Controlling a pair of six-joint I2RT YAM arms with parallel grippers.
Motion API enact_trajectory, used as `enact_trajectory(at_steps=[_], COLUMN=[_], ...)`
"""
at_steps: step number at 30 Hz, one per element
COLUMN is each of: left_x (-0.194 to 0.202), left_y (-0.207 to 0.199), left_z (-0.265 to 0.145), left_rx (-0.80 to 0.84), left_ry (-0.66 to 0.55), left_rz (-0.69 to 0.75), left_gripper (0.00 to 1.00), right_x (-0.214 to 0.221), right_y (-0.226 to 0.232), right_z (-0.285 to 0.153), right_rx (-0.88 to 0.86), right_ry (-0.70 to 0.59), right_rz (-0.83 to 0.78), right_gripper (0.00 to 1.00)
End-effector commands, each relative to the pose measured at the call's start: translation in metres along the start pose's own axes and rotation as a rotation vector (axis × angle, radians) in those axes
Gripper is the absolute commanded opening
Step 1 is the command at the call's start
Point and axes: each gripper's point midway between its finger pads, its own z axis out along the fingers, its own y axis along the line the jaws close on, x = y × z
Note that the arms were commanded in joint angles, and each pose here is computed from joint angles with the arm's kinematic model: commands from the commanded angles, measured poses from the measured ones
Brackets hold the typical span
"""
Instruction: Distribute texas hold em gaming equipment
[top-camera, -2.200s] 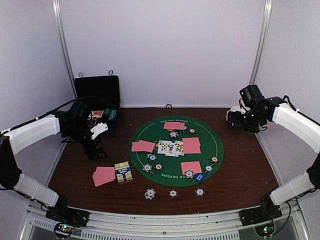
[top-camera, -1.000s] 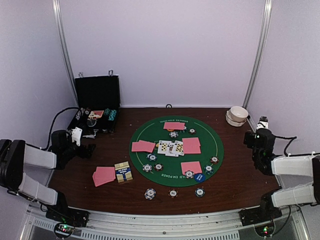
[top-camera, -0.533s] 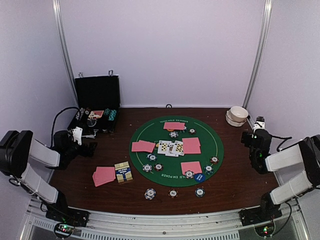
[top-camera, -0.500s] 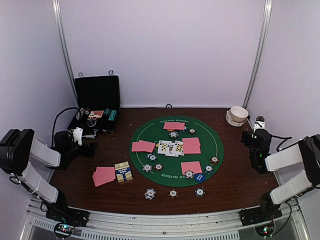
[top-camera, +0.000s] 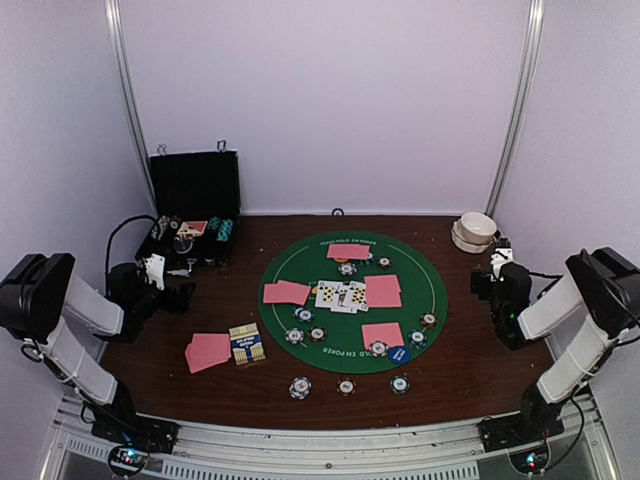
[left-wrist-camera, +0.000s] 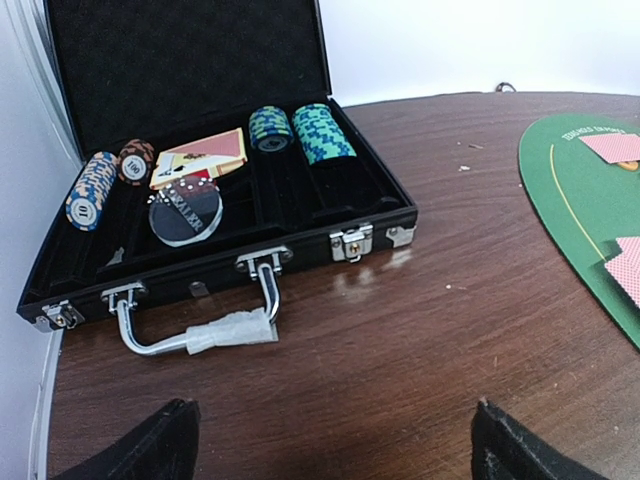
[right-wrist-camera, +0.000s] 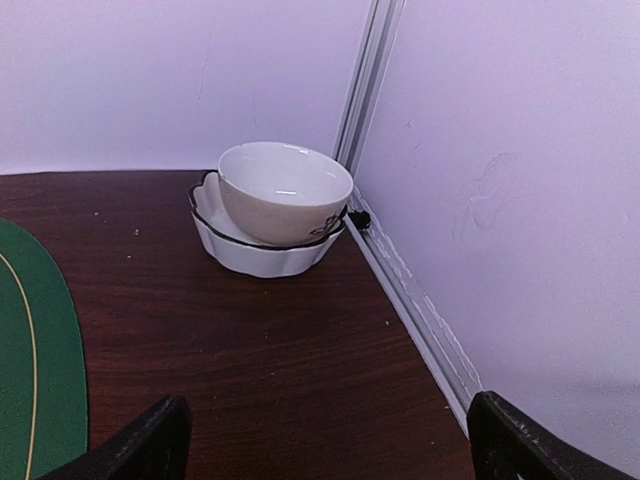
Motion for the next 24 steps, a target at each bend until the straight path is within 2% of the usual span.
enact_trajectory(at_steps=[1, 3, 24], left_x=[-0.0151, -0.015, -0.0155], left_y=[0.0041, 0.0043, 0.0045], left_z=[0.0029, 0.0021, 0.0011], left_rx=[-0.002, -0.004, -0.007], left_ry=[-0.048, -0.05, -0.054], left_rz=[0.003, 0.004, 0.006], left_gripper=[0.97, 0.98, 0.98], right_x=[-0.0179, -0.0143, -0.0169], right_y=[-0.0031, -0.0083, -0.0091], right_z=[0.0165, 0.0207, 0.0205], right_rx=[-0.008, -0.016, -0.026], right_ry=[-0.005, 0.023, 0.004], right_rz=[0.053, 0.079, 0.075], right_gripper=[1.0, 0.99, 1.0])
